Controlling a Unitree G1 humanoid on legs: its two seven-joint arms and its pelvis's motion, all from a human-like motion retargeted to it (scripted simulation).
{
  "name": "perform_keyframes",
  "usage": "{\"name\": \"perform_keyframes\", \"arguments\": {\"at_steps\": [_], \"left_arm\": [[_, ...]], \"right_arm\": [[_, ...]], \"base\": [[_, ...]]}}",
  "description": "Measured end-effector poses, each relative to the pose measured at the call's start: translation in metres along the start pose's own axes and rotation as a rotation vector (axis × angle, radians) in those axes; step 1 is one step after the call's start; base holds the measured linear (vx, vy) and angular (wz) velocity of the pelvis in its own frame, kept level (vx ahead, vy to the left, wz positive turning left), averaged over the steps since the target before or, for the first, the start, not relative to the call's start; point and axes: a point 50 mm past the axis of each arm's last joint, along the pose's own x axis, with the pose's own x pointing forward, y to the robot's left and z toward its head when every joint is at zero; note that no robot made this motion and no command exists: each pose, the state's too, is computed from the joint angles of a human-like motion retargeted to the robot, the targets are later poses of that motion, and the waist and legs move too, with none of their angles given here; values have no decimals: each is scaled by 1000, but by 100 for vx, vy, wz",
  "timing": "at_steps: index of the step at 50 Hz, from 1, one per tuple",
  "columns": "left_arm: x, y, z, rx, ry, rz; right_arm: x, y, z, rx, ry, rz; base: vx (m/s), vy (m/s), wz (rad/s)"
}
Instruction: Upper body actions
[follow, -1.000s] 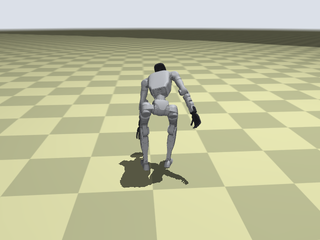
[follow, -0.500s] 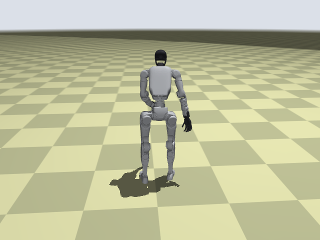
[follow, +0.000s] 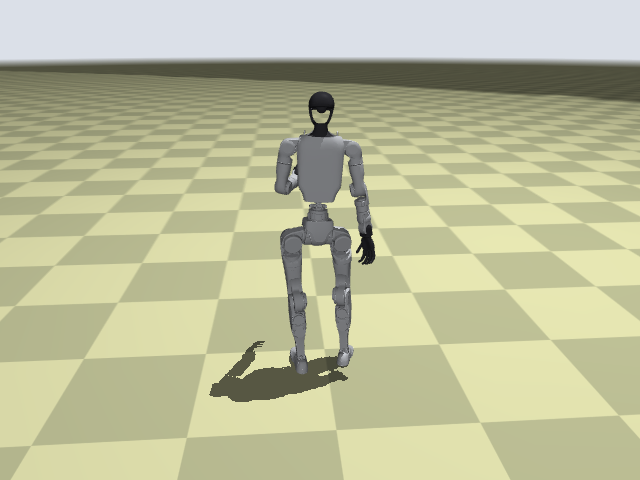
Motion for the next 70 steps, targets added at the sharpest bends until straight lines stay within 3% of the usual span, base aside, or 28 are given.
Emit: {"name": "perform_keyframes", "arguments": {"at_steps": [6, 14, 24, 50, 70], "left_arm": [[-1, 12, 8, 73, -52, 76], [-1, 4, 7, 96, -63, 52], [-9, 15, 5, 158, -55, 133], [-16, 24, 8, 225, -85, 243], [-17, 25, 9, 255, -81, 298]], "right_arm": [[-3, 8, -25, -1, 111, 48], [-7, 35, -38, 246, 146, 159], [-5, 22, -37, 52, 160, 45], [-17, 52, -70, 92, 292, 178], [-1, 13, -1, 180, 86, 9]], "base": [[9, 15, -121], [13, 5, 95], [13, -1, 21], [25, -23, 15], [21, -31, -9]]}}
